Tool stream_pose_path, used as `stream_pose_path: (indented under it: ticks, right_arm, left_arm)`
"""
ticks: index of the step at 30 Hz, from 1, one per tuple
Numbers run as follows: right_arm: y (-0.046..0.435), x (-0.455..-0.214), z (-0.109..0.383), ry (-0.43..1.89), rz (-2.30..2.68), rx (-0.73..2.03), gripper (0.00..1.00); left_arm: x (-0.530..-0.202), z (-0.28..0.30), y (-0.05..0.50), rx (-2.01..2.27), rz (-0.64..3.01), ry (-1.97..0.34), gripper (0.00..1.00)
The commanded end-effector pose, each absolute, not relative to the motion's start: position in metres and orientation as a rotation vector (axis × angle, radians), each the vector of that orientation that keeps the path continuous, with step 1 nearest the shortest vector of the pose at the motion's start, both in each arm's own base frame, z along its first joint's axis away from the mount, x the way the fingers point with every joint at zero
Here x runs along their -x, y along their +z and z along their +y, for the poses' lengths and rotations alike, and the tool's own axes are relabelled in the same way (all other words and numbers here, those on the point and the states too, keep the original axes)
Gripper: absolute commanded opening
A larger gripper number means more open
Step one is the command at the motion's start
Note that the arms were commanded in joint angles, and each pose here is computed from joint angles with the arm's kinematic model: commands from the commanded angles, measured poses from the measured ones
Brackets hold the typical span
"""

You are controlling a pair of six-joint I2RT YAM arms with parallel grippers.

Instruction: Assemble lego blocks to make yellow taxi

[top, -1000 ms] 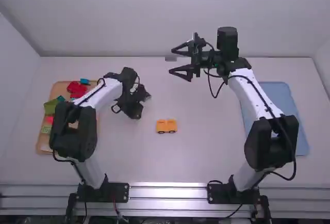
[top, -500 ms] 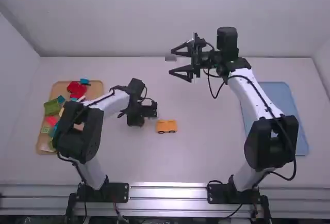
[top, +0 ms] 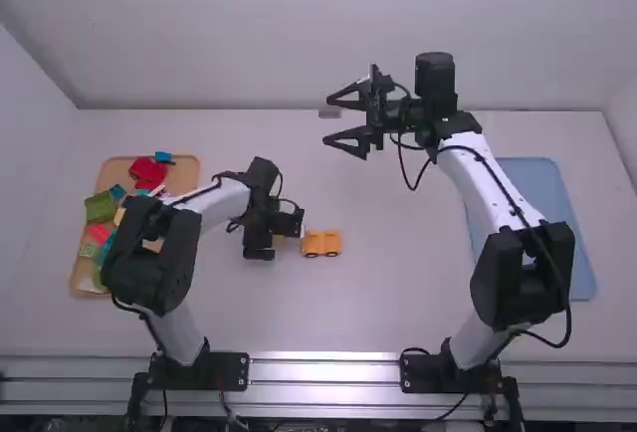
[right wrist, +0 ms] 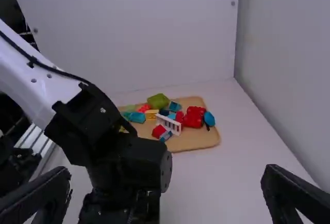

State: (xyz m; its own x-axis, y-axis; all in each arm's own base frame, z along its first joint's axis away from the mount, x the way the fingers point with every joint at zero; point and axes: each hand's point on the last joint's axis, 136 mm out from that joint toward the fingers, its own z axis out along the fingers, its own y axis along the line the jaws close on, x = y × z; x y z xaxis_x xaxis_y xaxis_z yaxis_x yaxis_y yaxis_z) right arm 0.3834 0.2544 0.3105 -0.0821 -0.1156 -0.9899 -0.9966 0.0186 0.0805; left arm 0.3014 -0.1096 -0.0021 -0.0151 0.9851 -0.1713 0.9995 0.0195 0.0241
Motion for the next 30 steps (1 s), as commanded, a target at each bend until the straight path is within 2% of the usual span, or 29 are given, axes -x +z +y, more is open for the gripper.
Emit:
stream_pose_path:
  ticks: [1,12,15,22,30]
  right_arm:
    - [0.334,-0.379,0.251,1.167,1.305,1.261,0.99]
    - [0.335,-0.382,0.248,1.156,1.301,1.257,0.99]
    - [0.335,-0.381,0.249,1.158,1.302,1.257,0.99]
    - [0.325,-0.377,0.247,1.156,1.314,1.277,0.99]
    - [0.311,-0.366,0.242,1.199,1.360,1.288,0.99]
  left_arm:
    - [-0.314,-0.124,0.032,-2.035,1.998,-0.248,0.99]
    - [-0.322,-0.129,0.074,-1.568,1.804,-0.697,0.99]
    - [-0.316,-0.128,0.074,-1.425,1.730,-0.804,0.99]
    - [-0.298,-0.127,0.045,-1.387,1.690,-0.787,0.99]
    - [-0.306,-0.121,0.033,-1.327,1.739,-0.721,0.99]
